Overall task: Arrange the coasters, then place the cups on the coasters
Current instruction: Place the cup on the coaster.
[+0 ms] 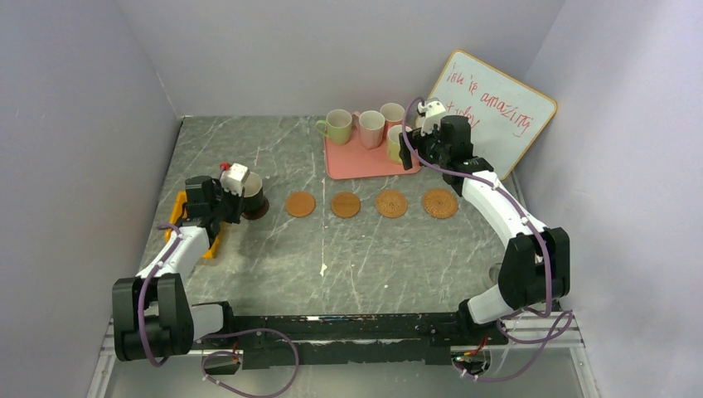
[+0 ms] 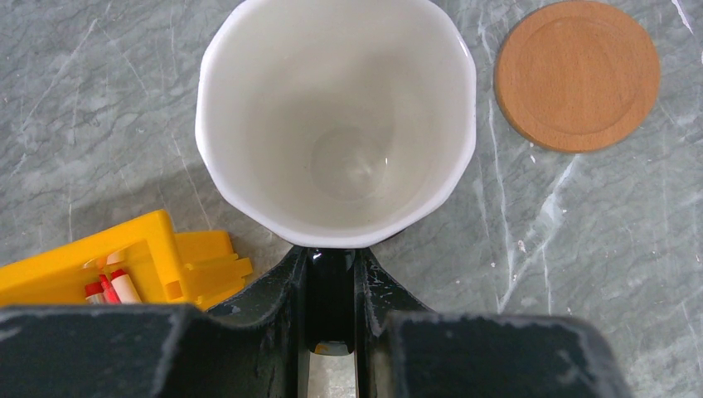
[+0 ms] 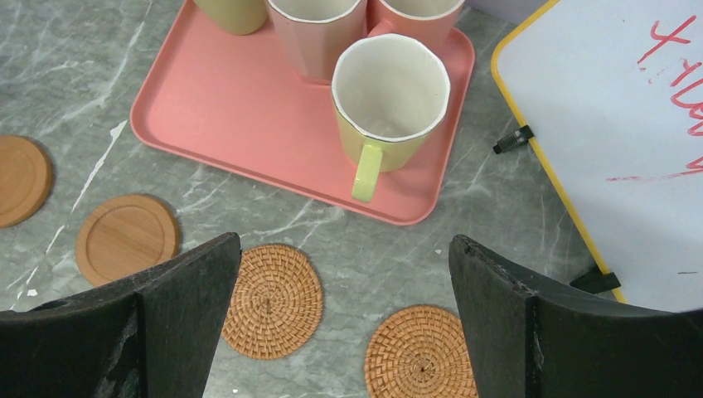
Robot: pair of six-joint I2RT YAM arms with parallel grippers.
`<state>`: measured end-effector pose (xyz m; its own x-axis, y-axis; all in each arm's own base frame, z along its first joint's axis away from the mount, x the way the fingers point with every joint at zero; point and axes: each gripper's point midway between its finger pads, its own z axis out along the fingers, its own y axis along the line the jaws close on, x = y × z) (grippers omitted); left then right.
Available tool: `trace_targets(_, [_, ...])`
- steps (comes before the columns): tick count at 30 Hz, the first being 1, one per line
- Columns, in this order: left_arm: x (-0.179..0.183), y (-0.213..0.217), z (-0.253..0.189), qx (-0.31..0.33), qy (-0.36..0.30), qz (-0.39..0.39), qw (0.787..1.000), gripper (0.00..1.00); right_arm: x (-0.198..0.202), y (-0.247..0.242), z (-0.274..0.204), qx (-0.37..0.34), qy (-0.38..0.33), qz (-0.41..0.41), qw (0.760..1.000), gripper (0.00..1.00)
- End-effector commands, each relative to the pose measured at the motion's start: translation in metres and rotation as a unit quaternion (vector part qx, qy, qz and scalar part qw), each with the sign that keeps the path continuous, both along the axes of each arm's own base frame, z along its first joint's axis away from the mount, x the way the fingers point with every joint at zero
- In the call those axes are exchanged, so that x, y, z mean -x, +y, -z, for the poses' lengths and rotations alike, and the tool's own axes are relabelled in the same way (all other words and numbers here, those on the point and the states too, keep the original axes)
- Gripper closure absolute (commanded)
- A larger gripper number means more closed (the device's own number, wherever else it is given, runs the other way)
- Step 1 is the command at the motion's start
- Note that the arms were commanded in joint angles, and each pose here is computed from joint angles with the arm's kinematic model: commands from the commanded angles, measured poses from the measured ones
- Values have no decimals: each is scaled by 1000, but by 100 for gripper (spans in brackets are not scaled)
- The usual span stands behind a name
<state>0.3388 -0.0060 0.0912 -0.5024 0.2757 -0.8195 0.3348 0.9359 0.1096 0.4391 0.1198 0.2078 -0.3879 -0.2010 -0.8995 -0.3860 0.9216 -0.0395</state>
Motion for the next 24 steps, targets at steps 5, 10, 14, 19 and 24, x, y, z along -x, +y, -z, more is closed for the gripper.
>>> trace_targets(5, [-26,-1,-51,-1,-86,15,996,84,-1,1,-21,-11,-31,-3,999,0])
trace_targets(10, [-26,-2,-53,-1,-89,16,996,84,-1,0,-22,-11,-32,-3,999,0])
trace_targets(14, [-25,-1,-55,-2,-91,16,996,84,-1,0,-22,-11,-32,-3,999,0])
trace_targets(19, [-24,-2,-55,-1,-90,18,996,84,-1,0,-21,-11,-31,-3,999,0])
trace_targets(24, [-24,-3,-56,0,-91,20,996,86,-1,0,-22,-11,-32,-3,999,0])
